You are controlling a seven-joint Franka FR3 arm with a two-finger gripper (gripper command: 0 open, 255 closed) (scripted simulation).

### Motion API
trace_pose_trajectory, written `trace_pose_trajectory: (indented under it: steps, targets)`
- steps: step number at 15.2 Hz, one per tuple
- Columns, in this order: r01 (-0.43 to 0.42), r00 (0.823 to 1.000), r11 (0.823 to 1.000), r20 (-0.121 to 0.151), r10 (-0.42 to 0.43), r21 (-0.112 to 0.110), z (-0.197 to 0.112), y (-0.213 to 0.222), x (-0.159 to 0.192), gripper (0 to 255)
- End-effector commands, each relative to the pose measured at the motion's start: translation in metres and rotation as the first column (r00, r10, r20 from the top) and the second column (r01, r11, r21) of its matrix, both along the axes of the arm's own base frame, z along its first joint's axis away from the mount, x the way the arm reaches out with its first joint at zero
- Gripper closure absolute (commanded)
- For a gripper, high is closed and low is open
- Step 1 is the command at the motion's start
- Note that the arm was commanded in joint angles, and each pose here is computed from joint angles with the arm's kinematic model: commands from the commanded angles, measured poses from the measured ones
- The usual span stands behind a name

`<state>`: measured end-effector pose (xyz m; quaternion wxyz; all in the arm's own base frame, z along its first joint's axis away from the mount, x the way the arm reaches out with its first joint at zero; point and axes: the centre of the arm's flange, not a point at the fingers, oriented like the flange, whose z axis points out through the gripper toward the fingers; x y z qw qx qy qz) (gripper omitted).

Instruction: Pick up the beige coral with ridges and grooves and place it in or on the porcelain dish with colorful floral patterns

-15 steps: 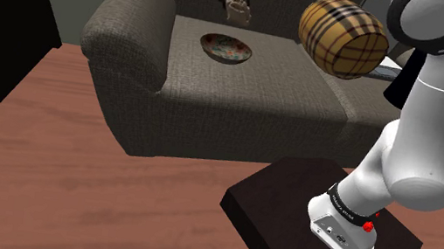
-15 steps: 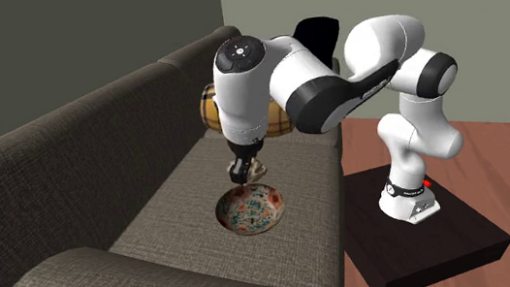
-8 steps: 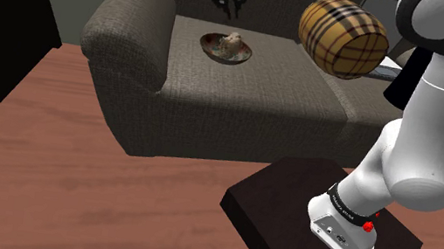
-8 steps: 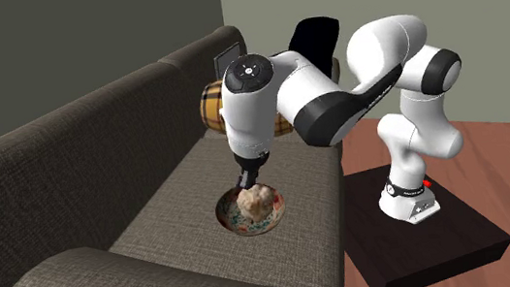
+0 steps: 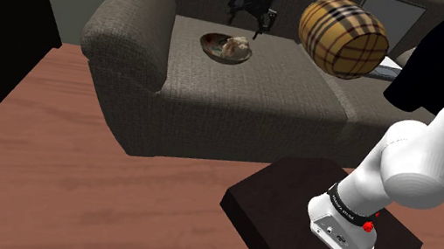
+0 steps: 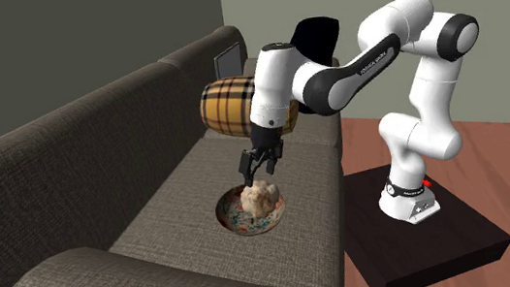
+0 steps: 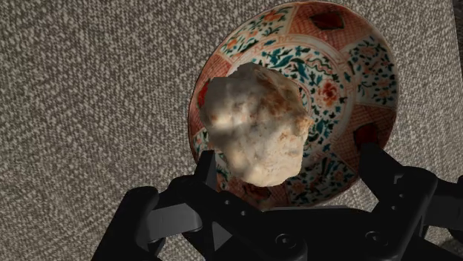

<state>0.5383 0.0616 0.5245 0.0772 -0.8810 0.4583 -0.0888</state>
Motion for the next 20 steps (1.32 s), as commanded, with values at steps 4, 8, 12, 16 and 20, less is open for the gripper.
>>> trace_pose_trajectory:
  steps: [4,8,12,16,20]
  targets:
    - [0.059,0.996,0.994,0.068,-0.066,0.095,-0.029,-0.012,-0.007,0]
    - [0.059,0.996,0.994,0.068,-0.066,0.095,-0.047,-0.010,-0.002,0]
    - [0.059,0.996,0.994,0.068,-0.066,0.095,-0.047,-0.010,-0.002,0]
    - [0.059,0.996,0.994,0.068,-0.066,0.095,-0.044,-0.016,0.001,255]
    - [0.060,0.995,0.994,0.068,-0.066,0.094,-0.036,-0.011,-0.003,255]
